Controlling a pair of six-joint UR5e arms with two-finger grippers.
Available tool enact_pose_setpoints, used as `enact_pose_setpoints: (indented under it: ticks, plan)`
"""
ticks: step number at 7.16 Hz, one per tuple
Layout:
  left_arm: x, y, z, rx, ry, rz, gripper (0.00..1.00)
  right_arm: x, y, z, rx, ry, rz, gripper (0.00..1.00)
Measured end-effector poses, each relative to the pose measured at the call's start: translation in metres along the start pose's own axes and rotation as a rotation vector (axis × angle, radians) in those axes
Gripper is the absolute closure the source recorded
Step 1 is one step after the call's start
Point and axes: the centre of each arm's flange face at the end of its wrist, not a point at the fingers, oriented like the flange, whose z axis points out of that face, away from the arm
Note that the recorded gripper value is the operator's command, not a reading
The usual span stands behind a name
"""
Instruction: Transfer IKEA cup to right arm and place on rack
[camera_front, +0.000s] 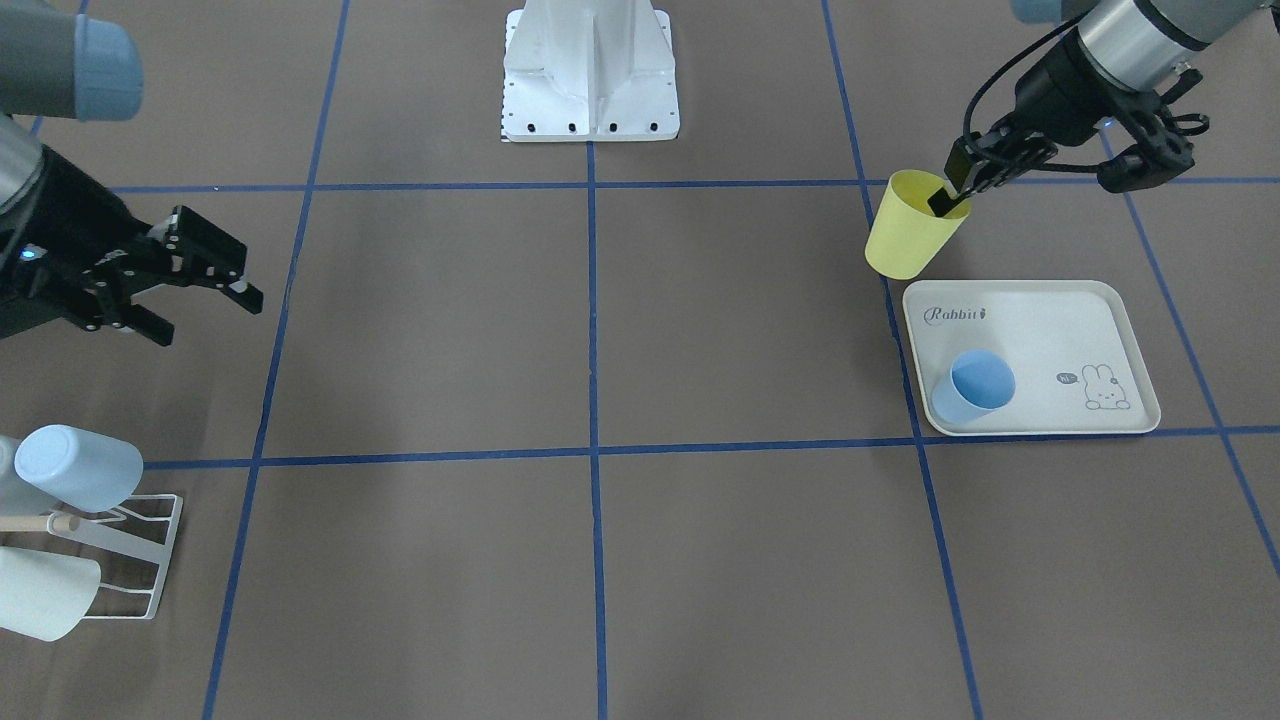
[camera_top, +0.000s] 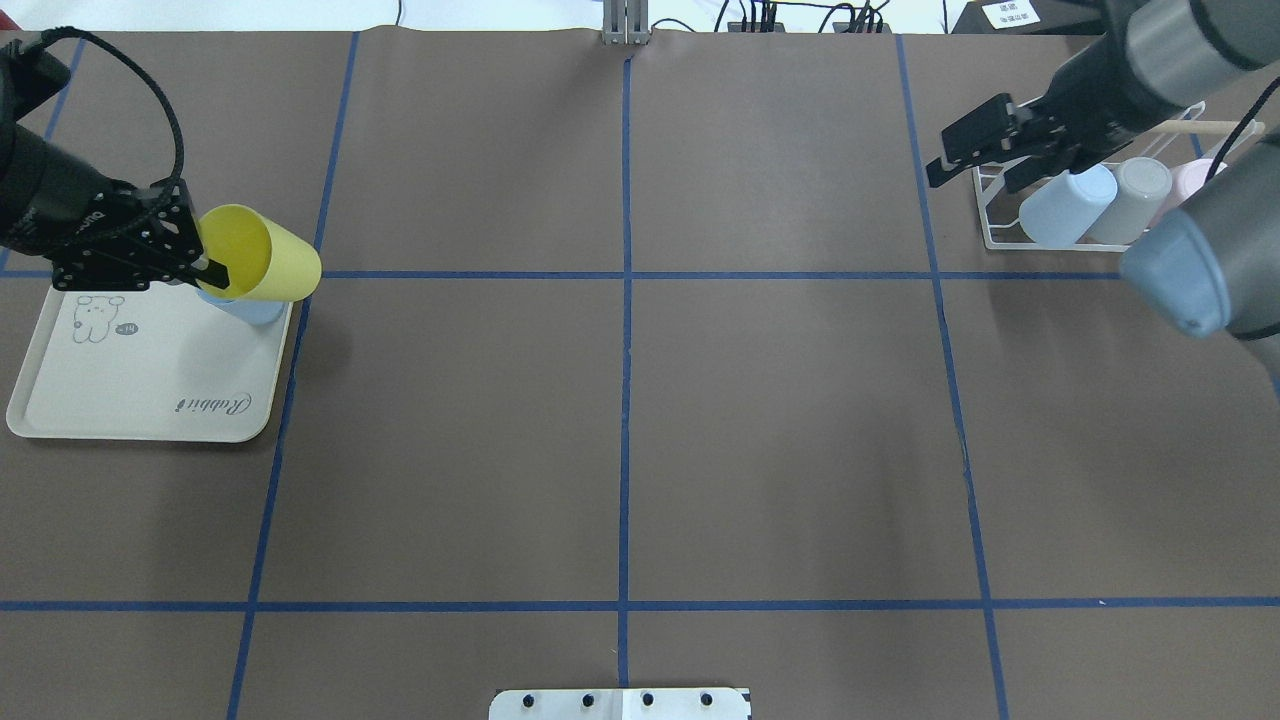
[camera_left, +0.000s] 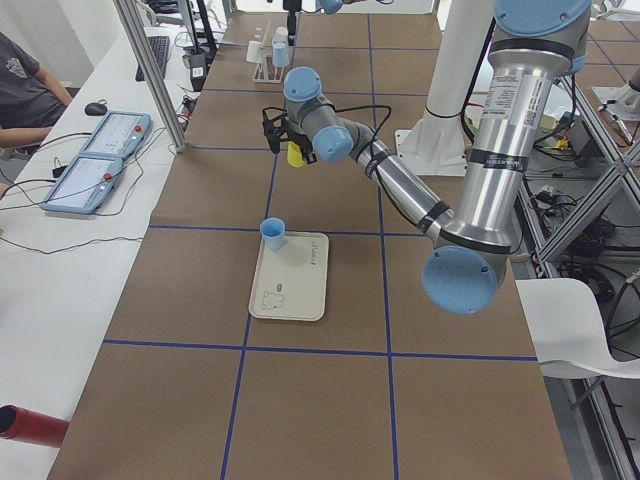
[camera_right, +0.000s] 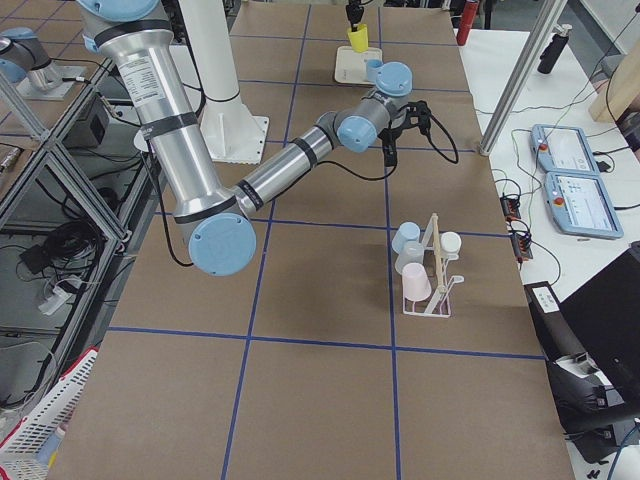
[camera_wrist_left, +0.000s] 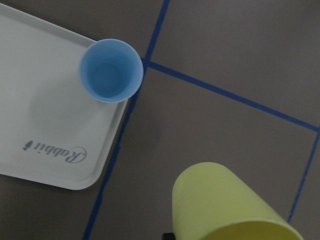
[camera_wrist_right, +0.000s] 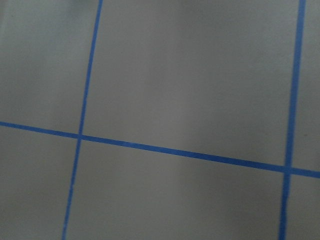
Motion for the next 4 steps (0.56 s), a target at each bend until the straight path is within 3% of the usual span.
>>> enact_pose_setpoints:
  ticks: [1,4]
  plan:
    - [0.021,0.008,-0.002,-0.013,0.033,-0.049,1.00,-0.029,0.018,0.016,0.028,-0.085,0.067,0.02]
    - [0.075,0.041,0.005,-0.139,0.087,-0.229,1.00,-0.094,0.078,0.038,0.093,-0.438,0.251,0.05]
